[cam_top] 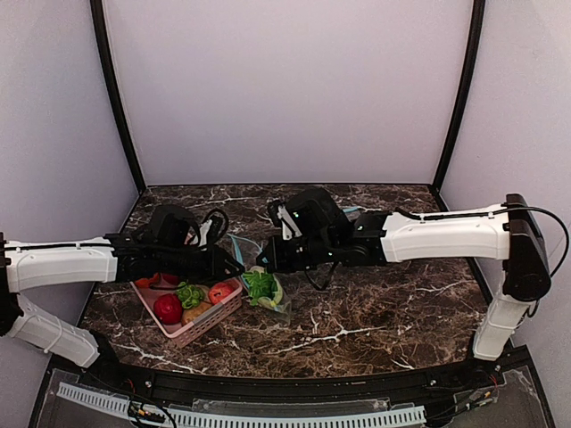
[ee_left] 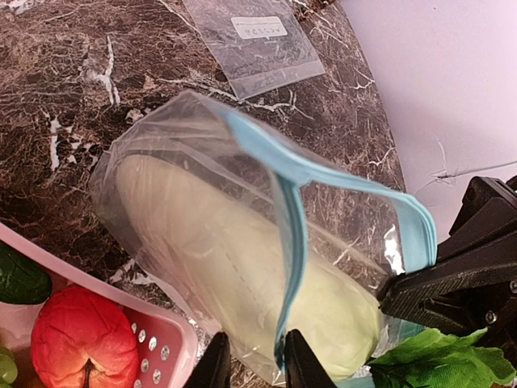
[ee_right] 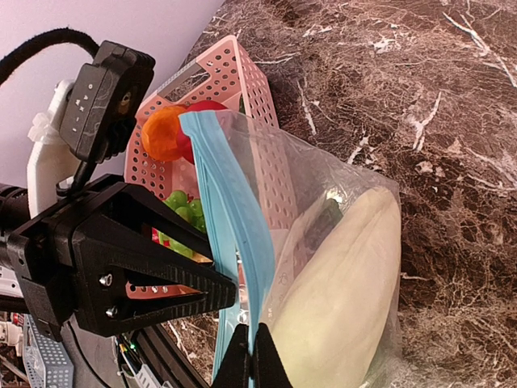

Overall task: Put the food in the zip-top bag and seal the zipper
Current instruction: Adjust the fake vegetable in the zipper food storage bag, then pass from the right arm to the left

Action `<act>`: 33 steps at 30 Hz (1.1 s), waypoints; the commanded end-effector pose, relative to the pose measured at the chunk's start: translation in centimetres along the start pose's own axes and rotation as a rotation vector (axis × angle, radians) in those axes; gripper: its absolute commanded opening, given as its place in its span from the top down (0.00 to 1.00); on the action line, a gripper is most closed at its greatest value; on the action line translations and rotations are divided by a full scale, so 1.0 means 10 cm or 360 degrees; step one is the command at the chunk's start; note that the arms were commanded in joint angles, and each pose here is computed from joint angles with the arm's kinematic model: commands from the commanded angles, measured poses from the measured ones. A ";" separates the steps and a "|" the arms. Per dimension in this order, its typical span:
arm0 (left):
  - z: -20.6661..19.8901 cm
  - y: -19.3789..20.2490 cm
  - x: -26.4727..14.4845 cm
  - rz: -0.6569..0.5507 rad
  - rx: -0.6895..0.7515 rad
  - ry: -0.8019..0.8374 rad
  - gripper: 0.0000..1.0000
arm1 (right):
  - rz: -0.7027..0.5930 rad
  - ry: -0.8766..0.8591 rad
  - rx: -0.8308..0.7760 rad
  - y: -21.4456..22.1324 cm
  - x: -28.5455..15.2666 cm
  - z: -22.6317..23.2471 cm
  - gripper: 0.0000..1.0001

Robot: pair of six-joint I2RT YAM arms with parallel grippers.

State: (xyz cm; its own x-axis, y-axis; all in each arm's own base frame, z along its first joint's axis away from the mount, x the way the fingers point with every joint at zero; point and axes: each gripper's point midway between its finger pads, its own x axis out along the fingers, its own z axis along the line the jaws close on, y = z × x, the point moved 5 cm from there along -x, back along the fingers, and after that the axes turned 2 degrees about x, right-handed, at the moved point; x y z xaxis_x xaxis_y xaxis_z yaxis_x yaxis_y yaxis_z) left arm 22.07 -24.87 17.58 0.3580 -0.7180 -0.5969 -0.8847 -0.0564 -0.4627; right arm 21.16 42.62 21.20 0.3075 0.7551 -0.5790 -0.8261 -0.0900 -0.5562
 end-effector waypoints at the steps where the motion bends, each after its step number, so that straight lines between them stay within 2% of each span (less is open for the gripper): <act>1: -0.13 -0.13 -0.10 -0.0071 0.0029 0.0025 0.74 | -0.0033 -0.0040 -0.0015 -0.06 0.01 0.04 1.00; 2: -0.15 -0.14 -0.12 -0.0083 0.0034 0.0026 0.70 | -0.0032 -0.0040 -0.0015 -0.05 0.01 0.04 1.00; 5: -0.17 -0.17 -0.16 -0.0105 0.0046 0.0022 0.68 | -0.0032 -0.0040 -0.0012 -0.06 0.01 0.04 1.00; 8: -0.19 -0.21 -0.20 -0.0136 0.0078 0.0006 0.71 | -0.0029 -0.0042 -0.0011 -0.05 0.02 0.04 1.00; 14: -0.20 -0.31 -0.21 -0.0158 0.0122 -0.0058 0.71 | -0.0028 -0.0051 -0.0011 -0.05 0.02 0.05 1.00; 33: -0.13 -0.27 -0.04 -0.0083 0.0075 -0.0028 0.74 | -0.0030 -0.0048 -0.0004 -0.05 0.01 0.04 1.00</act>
State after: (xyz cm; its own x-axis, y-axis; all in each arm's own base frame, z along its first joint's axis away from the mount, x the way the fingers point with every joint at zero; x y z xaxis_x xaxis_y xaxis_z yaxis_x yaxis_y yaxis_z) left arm 24.02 -25.13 20.21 0.4291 -0.6866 -0.5870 -0.8413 -0.0672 -0.5363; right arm 21.08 42.67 21.22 0.3004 0.7587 -0.5780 -0.8276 -0.0938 -0.5534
